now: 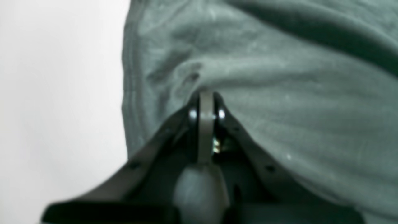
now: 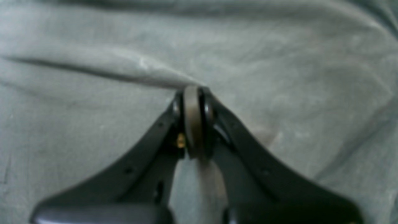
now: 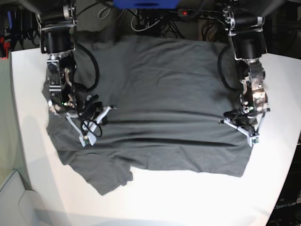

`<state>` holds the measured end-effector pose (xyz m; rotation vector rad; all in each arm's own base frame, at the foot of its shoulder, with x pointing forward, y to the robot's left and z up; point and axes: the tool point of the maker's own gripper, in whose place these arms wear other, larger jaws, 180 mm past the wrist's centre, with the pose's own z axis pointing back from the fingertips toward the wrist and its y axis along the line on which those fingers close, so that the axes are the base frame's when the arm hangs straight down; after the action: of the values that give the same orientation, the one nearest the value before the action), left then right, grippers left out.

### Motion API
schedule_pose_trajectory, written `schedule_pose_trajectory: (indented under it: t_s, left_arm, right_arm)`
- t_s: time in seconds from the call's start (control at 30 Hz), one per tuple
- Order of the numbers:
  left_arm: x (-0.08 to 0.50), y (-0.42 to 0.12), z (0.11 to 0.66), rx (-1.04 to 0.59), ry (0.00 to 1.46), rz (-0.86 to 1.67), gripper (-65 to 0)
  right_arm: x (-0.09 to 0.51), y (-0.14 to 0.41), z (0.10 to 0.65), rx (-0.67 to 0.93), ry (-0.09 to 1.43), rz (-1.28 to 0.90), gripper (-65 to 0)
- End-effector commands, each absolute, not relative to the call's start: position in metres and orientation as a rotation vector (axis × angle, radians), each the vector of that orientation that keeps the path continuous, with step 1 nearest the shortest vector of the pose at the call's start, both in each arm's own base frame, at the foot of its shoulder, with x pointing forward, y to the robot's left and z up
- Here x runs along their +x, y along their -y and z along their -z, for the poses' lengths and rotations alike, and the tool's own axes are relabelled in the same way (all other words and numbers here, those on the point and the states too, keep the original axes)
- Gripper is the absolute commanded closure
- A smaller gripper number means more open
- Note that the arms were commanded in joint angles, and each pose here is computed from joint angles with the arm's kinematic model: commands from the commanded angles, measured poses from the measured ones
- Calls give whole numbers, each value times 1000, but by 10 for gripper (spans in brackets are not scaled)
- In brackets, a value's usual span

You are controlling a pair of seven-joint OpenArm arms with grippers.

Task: Layout the t-shirt on the table in an organized manner, then fold the t-shirt properly
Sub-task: 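Grasp the t-shirt with both grippers and pull the edges apart, then hold the t-shirt with both grippers and stretch it taut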

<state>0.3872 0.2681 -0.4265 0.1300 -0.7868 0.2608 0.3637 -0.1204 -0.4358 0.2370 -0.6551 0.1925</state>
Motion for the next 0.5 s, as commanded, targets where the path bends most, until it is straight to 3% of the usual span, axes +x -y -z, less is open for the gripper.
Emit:
schedule_pose_trajectory:
  t_s: [0.0,0.3,0.47]
  left_arm:
    - [391,-273,424,142,784,-263,-1]
    - [418,-281,405,146,844,-270,-1]
    - [427,-284,364,163,963,-257,-1]
  right_arm:
    - [354,136,451,168,570,-197,-6]
    - [384,160,448,79,585,-209,-6]
    - [391,153,399,55,740,-259,0]
